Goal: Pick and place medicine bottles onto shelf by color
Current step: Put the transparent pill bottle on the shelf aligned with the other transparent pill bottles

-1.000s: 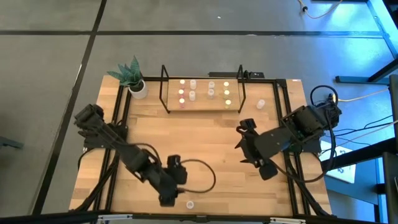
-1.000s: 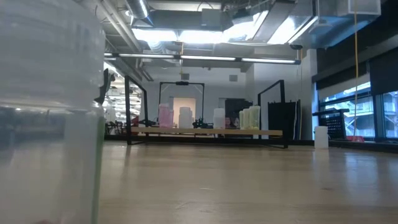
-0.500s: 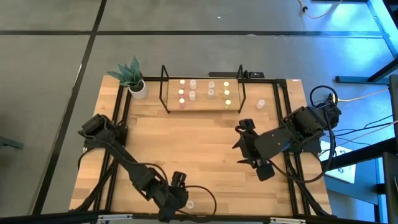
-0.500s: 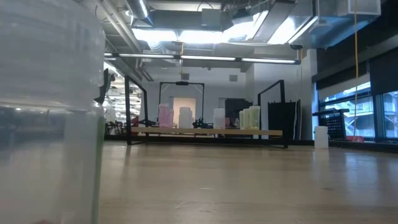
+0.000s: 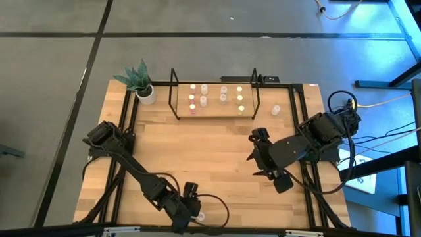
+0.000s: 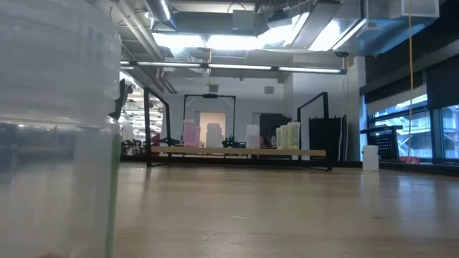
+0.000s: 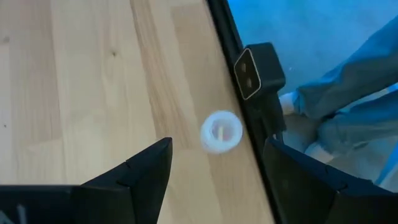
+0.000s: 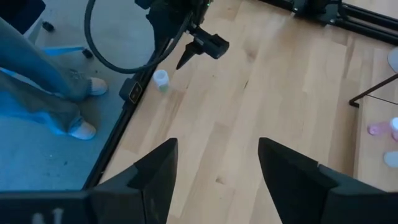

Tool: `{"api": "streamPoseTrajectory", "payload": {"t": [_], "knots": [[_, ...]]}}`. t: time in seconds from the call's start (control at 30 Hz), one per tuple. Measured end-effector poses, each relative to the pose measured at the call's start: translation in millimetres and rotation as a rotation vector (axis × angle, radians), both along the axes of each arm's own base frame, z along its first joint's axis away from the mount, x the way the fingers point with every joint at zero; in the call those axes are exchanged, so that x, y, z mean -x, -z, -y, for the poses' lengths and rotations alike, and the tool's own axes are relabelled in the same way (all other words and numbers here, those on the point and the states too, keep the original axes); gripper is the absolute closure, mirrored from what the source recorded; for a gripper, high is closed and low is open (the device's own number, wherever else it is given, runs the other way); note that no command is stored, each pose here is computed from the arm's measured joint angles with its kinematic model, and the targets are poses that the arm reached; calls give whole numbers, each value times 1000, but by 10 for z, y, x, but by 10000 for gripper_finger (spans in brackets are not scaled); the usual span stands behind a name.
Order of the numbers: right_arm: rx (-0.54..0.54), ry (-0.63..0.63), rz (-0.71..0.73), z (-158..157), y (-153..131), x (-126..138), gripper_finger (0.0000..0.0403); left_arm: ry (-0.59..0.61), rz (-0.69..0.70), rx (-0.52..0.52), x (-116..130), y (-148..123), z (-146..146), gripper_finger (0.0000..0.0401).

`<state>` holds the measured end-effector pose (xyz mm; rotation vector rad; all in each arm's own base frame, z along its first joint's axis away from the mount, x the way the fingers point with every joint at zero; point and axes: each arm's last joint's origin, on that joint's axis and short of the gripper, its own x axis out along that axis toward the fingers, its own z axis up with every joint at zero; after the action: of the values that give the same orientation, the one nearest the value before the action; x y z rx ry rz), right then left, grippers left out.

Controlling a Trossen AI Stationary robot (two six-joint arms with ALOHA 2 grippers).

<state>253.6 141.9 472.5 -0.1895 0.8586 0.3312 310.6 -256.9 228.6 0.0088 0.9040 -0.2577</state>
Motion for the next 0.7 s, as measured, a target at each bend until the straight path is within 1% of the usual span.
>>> {"api": "streamPoseTrajectory", "payload": {"t": [0.1, 0.2, 0.27, 0.37, 0.5, 0.63, 0.7], "knots": [[-2, 2, -1, 0, 0, 0, 179, 10, 5, -3, 21, 19, 17, 154], [-2, -1, -1, -1, 0, 0, 179, 32, -11, -34, 49, 83, 2, 154], [-3, 0, -1, -1, 0, 0, 179, 30, -19, -37, 62, 124, -7, 154], [-2, -1, -1, -1, 0, 0, 179, 7, -32, -25, 85, 220, -29, 154], [-3, 0, -1, -1, 0, 0, 179, 5, 4, 6, 80, 292, -26, 154], [-3, 0, -2, -1, 1, -1, 179, -25, 26, 58, 82, 362, -28, 154], [-2, -1, -1, -1, 1, -1, 179, -43, 24, 63, 85, 373, -33, 154]]}}
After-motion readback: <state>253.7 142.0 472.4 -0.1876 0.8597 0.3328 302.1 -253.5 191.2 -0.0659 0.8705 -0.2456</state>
